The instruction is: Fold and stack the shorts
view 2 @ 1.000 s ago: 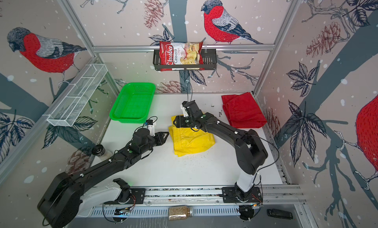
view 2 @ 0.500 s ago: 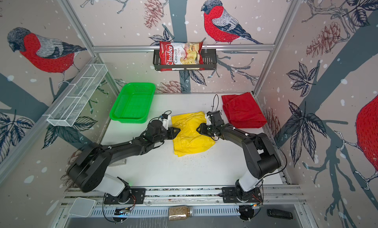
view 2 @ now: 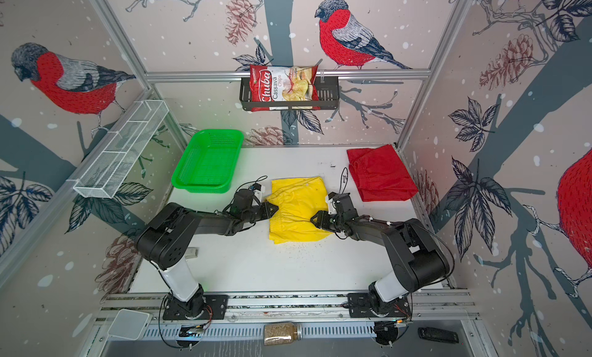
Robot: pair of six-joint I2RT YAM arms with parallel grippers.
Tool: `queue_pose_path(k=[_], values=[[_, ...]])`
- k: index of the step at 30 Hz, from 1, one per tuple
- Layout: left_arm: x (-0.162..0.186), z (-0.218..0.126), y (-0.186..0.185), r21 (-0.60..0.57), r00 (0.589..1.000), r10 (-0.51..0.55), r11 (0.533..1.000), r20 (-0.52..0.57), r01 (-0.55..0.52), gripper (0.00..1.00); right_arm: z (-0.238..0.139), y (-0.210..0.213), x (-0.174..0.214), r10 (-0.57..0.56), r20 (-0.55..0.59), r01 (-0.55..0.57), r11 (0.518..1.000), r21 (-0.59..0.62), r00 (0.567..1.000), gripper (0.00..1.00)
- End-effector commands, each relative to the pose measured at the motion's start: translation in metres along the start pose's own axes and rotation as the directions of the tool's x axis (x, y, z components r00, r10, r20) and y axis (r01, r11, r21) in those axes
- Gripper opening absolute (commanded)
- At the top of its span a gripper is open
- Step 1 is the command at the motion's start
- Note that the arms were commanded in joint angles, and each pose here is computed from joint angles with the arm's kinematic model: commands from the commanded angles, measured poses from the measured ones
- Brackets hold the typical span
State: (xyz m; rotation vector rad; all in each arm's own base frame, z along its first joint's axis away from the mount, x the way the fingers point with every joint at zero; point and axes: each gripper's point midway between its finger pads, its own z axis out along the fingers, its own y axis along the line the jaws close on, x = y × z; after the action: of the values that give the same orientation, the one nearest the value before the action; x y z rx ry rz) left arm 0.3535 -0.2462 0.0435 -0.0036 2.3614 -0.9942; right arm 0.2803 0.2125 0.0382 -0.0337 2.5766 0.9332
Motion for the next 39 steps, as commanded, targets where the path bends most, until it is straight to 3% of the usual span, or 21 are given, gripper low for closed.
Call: queue_pose_path(k=[1,7,14,18,24,30,33,35,39], values=[[0.003,-0.007,0.001,-0.019,0.999,0.019,1.0,-0.039,-0.02,0.27,-0.015,0.01,-0.01,0.005,0.025,-0.006,1.0,0.022,1.0,0.56],[-0.029,-0.036,-0.054,0.089,0.996,0.08,0.993,0.035,-0.082,0.35,-0.05,0.064,-0.056,-0.08,0.164,0.091,0.994,-0.06,0.983,0.57],[-0.003,-0.03,-0.089,0.163,0.99,0.141,0.977,-0.029,-0.135,0.3,-0.02,0.06,-0.032,-0.054,0.081,0.061,0.994,-0.095,0.995,0.46],[0.028,-0.011,-0.065,0.111,0.99,0.077,0.992,-0.12,-0.064,0.26,-0.004,0.042,-0.011,-0.022,0.037,0.025,0.997,-0.071,0.999,0.42],[0.053,-0.014,-0.001,-0.106,0.986,0.025,0.993,-0.165,-0.043,0.23,0.007,0.012,0.027,0.017,-0.036,-0.018,1.0,-0.016,0.999,0.39],[0.062,-0.035,0.034,-0.177,0.986,0.014,0.983,-0.166,-0.044,0.23,0.01,0.031,0.058,-0.008,-0.097,0.003,0.999,-0.053,0.995,0.39],[0.054,-0.041,0.015,-0.098,0.983,0.09,0.99,-0.159,-0.106,0.28,-0.006,0.061,0.035,-0.058,-0.038,0.053,0.992,-0.114,0.998,0.43],[0.043,-0.046,-0.001,-0.053,0.984,0.12,0.99,-0.131,-0.128,0.33,-0.023,0.073,0.011,-0.073,0.018,0.075,0.986,-0.15,0.997,0.53],[0.017,-0.061,-0.025,-0.02,0.986,0.159,0.987,-0.058,-0.16,0.38,-0.057,0.07,-0.036,-0.054,0.114,0.078,0.971,-0.225,0.992,0.6]])
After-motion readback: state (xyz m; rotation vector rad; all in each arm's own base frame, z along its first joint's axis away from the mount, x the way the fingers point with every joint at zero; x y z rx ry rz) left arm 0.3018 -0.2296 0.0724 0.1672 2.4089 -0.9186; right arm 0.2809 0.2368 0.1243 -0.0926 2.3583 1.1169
